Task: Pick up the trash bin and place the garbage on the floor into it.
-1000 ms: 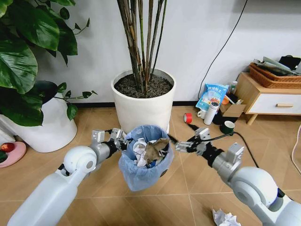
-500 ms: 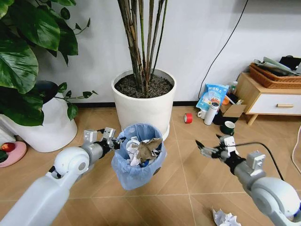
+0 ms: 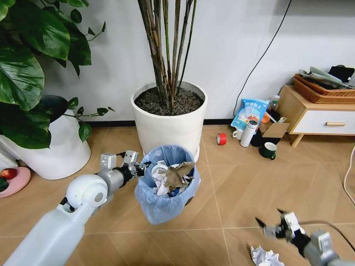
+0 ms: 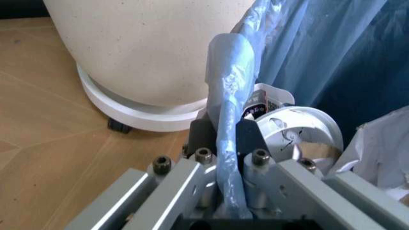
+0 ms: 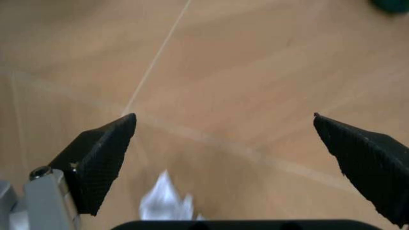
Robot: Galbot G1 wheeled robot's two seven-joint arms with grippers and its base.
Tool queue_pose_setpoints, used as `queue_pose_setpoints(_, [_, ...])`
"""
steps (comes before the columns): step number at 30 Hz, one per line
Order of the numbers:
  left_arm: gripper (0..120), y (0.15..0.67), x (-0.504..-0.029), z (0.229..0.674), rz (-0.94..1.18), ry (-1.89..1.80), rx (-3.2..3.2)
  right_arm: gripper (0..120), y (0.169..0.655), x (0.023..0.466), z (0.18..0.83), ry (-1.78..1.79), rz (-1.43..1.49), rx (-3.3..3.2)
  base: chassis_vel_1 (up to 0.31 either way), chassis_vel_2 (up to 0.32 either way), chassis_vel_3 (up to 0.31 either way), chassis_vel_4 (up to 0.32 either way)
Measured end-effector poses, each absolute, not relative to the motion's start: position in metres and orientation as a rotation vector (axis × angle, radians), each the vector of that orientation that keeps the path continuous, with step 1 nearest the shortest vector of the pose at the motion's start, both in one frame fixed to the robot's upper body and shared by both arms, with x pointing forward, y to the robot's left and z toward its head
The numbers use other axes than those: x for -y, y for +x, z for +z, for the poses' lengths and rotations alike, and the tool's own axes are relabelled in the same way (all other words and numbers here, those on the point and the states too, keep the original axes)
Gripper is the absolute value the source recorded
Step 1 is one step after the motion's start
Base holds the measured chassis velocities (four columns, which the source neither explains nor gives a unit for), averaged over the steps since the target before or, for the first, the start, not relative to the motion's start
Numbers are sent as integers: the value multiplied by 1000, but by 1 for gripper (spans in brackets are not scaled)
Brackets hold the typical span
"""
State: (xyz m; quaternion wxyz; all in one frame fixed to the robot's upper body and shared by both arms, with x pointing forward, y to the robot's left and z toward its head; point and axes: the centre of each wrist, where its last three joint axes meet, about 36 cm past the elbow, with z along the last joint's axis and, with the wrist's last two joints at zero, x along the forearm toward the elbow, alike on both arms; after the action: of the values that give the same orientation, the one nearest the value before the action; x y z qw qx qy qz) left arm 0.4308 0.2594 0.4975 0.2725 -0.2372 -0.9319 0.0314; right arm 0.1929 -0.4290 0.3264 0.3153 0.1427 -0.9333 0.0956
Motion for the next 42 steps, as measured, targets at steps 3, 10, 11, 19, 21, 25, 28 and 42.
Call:
queue_pose_setpoints(3, [0,431,-259,498,88,-642,2509,100,175,430,307,384,249,2423,0,0,0,0])
queue_pose_setpoints(10, [0,429,-255,497,93,-654,2501,100,146,420,267,368,175,2365,0,0,0,0])
queue_pose_setpoints(11, [0,429,-255,496,92,-655,2501,100,145,419,263,365,169,2362,0,0,0,0])
queue_pose_setpoints(19, [0,428,-252,496,84,-663,2494,100,145,399,216,313,120,2338,0,0,0,0])
queue_pose_setpoints(21, [0,427,-251,497,85,-660,2494,100,152,398,211,289,124,2345,0,0,0,0])
queue_pose_setpoints(25, [0,427,-252,497,82,-657,2492,100,162,399,208,263,130,2364,0,0,0,0])
queue_pose_setpoints(28, [0,427,-252,497,81,-657,2492,100,166,400,207,259,133,2366,0,0,0,0])
queue_pose_setpoints(42, [0,430,-250,499,79,-650,2502,49,177,408,189,223,147,2336,0,0,0,0])
